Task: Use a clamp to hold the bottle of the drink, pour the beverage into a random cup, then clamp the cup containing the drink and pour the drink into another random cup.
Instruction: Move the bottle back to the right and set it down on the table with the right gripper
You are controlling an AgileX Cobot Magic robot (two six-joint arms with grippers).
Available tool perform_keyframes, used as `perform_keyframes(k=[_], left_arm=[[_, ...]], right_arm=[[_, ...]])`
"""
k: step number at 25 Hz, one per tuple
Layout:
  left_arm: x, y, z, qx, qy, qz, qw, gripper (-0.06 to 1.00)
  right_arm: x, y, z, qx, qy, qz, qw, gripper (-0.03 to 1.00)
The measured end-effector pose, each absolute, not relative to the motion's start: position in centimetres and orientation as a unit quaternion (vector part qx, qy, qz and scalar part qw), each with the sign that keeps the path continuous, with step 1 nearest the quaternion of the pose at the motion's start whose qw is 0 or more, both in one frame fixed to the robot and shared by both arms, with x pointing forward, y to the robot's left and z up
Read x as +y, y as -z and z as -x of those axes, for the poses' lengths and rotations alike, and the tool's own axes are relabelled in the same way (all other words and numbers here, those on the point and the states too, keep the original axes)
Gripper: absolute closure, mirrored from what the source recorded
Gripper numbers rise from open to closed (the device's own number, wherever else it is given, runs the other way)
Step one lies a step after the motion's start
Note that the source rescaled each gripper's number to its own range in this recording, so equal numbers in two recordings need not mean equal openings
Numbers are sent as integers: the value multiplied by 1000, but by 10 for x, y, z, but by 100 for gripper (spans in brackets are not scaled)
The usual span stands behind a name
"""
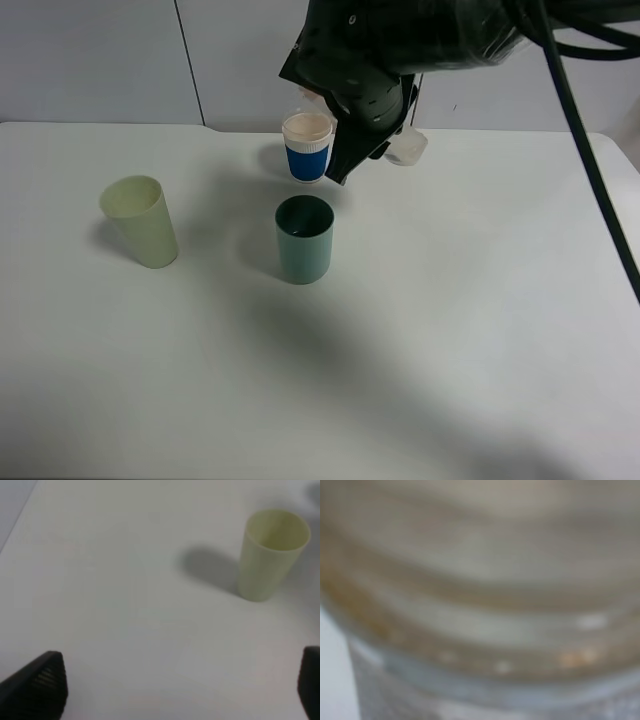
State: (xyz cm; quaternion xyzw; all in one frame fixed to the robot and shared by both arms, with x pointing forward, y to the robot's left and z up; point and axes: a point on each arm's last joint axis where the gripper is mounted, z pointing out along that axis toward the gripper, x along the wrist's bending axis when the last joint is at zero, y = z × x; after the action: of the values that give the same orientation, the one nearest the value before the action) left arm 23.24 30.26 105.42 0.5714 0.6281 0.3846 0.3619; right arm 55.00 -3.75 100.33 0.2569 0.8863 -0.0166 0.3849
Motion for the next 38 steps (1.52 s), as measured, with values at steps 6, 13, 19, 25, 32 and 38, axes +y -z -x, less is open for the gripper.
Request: perform_keyframes(k=[6, 13, 19, 25, 32, 38], left_arm=[[303, -1054, -232, 628, -385, -571, 362, 18], [303, -1054, -232, 628, -385, -571, 362, 18], [303, -1054, -232, 628, -385, -571, 362, 18], [303, -1054, -232, 628, -385, -571, 362, 18], [303, -1054, -232, 628, -385, -571, 362, 18], [303, -1054, -232, 628, -385, -572, 362, 18]], right_arm=[[-51, -1002, -565, 877, -6, -298, 376, 97], [-65, -1001, -582, 867, -47, -339, 362, 97], [-80, -1000, -596, 857, -67, -368, 355, 97], [-91, -988, -606, 852, -135, -388, 323, 97], [-106, -957, -601, 856, -165, -399, 283, 97], [-125, -939, -601, 854, -177, -410, 268, 97]])
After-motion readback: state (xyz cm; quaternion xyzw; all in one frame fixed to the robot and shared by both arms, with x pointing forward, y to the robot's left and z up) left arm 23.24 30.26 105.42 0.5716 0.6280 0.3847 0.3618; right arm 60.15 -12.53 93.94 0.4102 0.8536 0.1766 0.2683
